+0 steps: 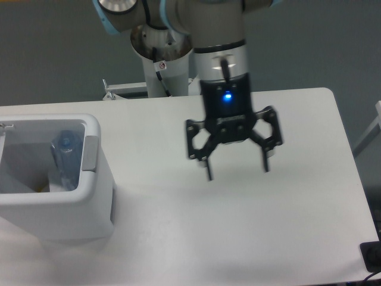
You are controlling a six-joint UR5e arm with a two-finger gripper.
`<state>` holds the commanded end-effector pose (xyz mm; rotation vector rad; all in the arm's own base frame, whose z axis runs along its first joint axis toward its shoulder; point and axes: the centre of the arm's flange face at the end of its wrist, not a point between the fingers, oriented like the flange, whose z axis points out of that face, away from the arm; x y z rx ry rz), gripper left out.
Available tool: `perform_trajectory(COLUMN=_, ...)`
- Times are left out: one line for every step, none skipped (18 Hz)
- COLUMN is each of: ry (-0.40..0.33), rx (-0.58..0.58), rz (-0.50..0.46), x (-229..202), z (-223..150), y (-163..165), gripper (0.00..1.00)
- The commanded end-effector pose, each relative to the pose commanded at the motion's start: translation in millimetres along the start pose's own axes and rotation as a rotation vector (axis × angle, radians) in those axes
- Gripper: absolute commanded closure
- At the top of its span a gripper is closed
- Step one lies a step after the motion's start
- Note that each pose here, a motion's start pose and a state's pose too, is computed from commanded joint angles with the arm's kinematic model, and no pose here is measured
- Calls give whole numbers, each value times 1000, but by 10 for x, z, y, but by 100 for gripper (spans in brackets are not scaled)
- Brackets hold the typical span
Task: Place the trash in the trash can
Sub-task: 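Open the gripper to release the bottle and raise it away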
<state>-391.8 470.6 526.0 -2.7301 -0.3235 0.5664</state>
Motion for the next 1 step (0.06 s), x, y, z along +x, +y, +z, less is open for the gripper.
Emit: perform_trajectory(ry=-1, rx=-21, rz=61, x=-76, z=-1, y=152, gripper=0)
